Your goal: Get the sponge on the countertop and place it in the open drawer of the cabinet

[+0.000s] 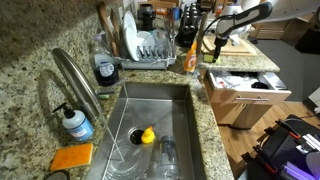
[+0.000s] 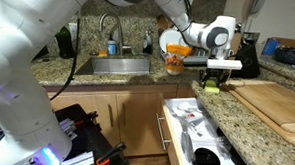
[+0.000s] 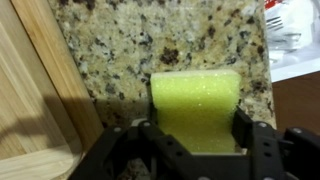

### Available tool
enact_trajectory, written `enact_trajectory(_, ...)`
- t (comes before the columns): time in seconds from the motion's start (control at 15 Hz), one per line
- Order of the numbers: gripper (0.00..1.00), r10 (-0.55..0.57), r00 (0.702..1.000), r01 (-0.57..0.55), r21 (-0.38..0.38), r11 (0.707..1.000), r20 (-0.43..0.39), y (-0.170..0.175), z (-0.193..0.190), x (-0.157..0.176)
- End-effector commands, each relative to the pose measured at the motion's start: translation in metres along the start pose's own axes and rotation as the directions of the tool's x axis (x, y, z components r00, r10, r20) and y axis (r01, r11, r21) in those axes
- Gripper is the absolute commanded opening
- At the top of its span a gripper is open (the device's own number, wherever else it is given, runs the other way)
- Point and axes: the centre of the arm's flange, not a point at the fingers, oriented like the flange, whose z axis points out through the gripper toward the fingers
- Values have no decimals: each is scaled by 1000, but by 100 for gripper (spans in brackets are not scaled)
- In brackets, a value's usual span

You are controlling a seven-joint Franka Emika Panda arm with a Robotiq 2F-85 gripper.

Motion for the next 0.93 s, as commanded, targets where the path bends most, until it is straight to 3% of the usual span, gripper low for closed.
enact_trajectory(0.0,43,13,1000,-13,7,1000,-12,6,3,-1)
enact_trajectory(0.27,25,33,999,-33,13,999,-5,-5,-18,-9)
enact_trajectory(0.53,5,79,996,-83,71,994,49,-31,-52,-31)
enact_trajectory(0.87,5,189,951,-227,138,964,244,-69,-61,-74)
